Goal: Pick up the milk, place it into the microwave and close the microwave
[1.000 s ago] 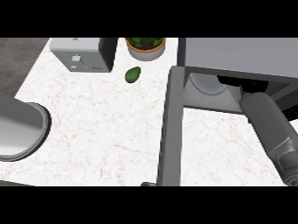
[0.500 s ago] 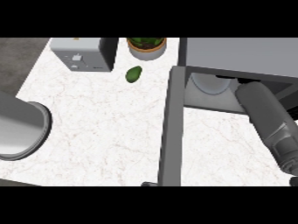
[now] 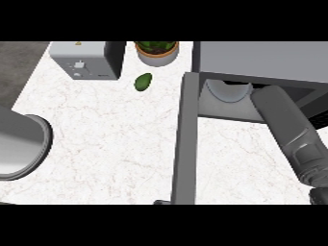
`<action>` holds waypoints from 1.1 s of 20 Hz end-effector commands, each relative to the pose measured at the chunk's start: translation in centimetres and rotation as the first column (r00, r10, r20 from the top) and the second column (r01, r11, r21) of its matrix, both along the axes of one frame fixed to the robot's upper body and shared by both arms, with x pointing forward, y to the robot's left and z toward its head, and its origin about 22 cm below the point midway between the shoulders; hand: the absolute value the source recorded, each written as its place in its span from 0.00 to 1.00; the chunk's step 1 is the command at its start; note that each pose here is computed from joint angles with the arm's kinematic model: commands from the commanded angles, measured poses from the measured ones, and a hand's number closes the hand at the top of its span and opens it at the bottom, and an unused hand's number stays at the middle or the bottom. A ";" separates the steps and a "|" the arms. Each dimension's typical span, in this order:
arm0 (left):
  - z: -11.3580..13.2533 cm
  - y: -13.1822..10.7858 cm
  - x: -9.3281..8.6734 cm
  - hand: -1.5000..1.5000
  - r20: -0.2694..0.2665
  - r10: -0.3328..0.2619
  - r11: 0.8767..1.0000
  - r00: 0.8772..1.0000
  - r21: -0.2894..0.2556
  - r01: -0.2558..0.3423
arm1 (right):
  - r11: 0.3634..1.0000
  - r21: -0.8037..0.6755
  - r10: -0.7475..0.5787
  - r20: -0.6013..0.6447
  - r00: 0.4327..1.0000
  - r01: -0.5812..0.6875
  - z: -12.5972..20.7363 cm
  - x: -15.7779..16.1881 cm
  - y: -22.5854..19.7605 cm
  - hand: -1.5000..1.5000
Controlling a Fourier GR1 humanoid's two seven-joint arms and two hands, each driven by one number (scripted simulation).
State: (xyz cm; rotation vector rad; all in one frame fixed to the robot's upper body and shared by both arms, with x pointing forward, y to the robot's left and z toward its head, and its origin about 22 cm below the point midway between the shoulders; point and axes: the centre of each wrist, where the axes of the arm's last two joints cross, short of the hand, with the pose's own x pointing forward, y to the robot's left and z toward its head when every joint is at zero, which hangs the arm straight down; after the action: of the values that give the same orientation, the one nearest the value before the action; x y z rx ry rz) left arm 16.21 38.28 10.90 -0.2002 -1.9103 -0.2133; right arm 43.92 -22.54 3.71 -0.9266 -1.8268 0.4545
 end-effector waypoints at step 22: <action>-2.3 -5.9 3.4 1.00 -0.067 -0.241 0.970 0.968 -0.041 0.238 | 0.708 0.643 0.365 0.021 0.931 -0.292 -11.1 -7.1 0.9 0.00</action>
State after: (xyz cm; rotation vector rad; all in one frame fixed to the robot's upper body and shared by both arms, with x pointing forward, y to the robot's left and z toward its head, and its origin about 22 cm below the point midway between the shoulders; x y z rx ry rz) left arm 19.11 32.70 9.29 -0.4357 -1.8400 -0.3221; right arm 39.10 -22.22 -4.58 -0.1992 -1.8673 0.1093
